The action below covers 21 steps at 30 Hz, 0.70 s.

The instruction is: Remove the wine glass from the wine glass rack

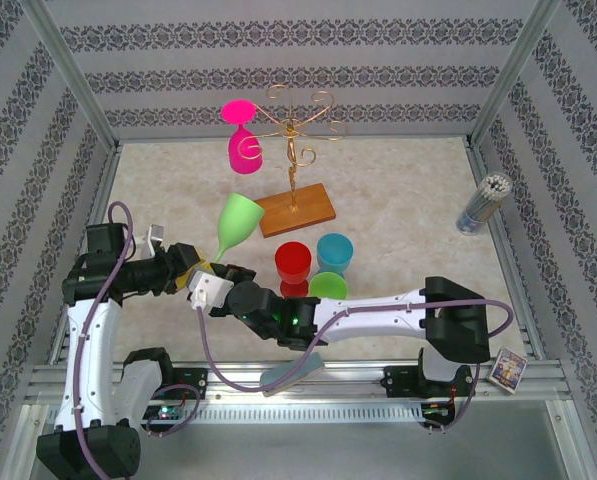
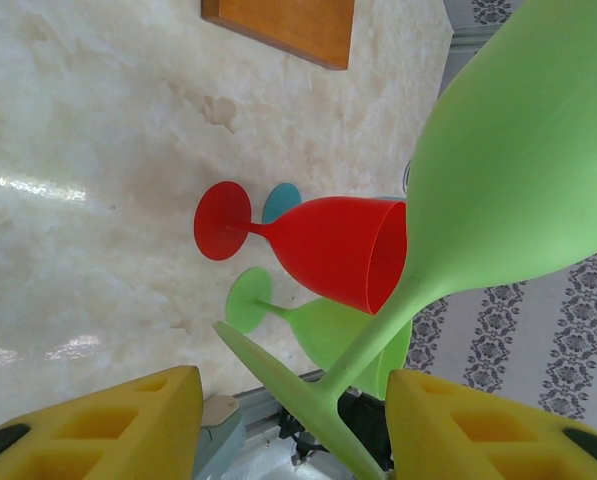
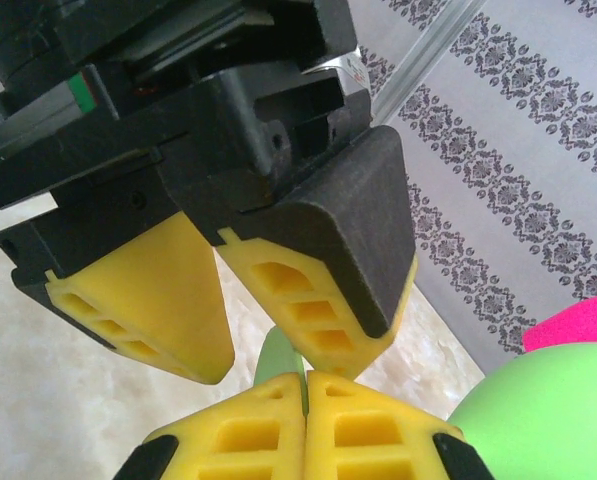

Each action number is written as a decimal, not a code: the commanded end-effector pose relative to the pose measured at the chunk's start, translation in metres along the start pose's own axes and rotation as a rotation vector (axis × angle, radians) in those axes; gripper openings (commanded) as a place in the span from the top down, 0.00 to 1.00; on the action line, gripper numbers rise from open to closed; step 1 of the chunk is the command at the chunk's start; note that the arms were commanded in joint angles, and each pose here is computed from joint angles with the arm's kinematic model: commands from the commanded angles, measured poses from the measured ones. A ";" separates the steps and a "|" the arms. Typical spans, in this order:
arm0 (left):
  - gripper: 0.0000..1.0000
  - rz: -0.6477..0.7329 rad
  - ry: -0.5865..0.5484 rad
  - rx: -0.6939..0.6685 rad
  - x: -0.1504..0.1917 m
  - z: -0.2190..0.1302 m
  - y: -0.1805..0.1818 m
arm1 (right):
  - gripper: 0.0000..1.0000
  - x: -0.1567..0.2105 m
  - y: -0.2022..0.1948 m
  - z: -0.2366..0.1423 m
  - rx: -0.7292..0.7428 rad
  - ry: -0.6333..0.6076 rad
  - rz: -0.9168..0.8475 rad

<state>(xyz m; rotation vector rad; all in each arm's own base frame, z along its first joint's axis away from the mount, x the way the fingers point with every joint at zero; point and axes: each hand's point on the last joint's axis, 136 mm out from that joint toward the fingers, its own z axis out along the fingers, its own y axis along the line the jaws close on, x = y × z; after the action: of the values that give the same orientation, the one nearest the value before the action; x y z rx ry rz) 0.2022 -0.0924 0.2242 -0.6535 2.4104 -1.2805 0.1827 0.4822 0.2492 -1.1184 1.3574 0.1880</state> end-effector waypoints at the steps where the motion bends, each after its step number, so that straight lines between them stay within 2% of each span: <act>1: 0.49 0.004 -0.007 0.051 -0.002 -0.001 -0.007 | 1.00 -0.016 -0.005 0.000 0.044 -0.041 0.005; 21: 0.65 -0.032 -0.010 0.094 -0.010 0.006 -0.007 | 1.00 -0.023 0.001 -0.005 0.051 -0.063 -0.025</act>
<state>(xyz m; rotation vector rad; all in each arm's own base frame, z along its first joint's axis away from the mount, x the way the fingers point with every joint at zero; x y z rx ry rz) 0.2097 -0.0977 0.2251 -0.6912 2.3607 -1.3868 0.1786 0.4849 0.2508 -1.1282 1.3167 0.1368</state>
